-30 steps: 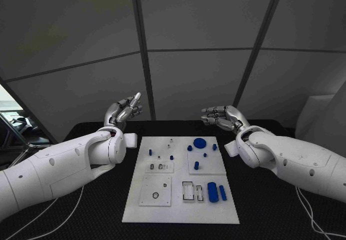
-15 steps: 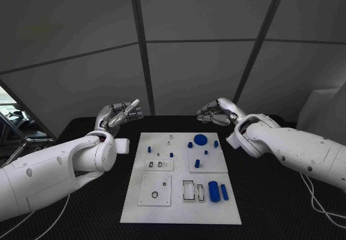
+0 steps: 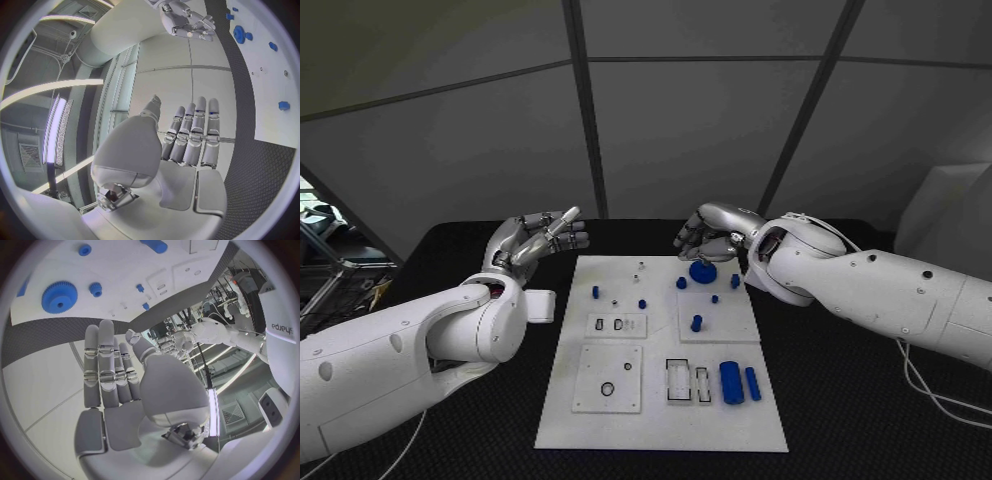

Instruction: Assemble the parts on the task board

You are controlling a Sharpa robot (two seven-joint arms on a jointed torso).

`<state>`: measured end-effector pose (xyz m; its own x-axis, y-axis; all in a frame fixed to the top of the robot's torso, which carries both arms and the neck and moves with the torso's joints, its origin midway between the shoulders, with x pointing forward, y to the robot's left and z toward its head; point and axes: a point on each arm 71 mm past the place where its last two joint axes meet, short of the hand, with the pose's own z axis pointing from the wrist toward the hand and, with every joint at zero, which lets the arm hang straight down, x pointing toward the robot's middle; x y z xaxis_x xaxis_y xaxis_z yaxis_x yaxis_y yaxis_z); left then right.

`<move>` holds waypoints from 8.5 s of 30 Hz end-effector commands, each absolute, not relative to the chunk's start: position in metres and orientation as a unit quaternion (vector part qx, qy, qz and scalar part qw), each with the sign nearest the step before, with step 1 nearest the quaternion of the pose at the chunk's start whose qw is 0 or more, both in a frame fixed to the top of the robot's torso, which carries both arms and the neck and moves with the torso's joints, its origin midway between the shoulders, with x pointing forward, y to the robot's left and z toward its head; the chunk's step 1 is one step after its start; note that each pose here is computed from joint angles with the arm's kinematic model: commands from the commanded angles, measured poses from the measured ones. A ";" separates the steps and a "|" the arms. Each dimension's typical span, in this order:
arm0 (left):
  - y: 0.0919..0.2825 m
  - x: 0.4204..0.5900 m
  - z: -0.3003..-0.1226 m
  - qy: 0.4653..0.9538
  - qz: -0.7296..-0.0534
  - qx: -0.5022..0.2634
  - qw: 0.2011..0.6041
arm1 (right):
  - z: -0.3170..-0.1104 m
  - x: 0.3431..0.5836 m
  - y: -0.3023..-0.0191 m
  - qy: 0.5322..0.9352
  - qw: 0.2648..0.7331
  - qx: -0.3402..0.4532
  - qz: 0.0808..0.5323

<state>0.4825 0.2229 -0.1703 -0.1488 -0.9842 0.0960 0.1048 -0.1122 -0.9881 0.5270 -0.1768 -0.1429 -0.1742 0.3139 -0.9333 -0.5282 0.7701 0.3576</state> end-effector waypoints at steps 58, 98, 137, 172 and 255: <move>0.205 0.470 -0.166 0.495 -0.621 -0.454 0.403 | -0.157 0.532 -0.156 0.744 0.611 -0.201 0.182; 0.207 0.471 -0.168 0.501 -0.614 -0.459 0.401 | -0.139 0.525 -0.148 0.661 0.702 -0.165 0.208; 0.204 0.471 -0.167 0.502 -0.614 -0.459 0.401 | -0.152 0.550 -0.093 0.664 0.695 -0.168 0.220; 0.204 0.470 -0.165 0.503 -0.616 -0.455 0.400 | -0.159 0.558 -0.087 0.679 0.684 -0.173 0.202; 0.207 0.481 -0.171 0.508 -0.619 -0.451 0.395 | -0.167 0.552 -0.197 0.765 0.620 -0.040 0.171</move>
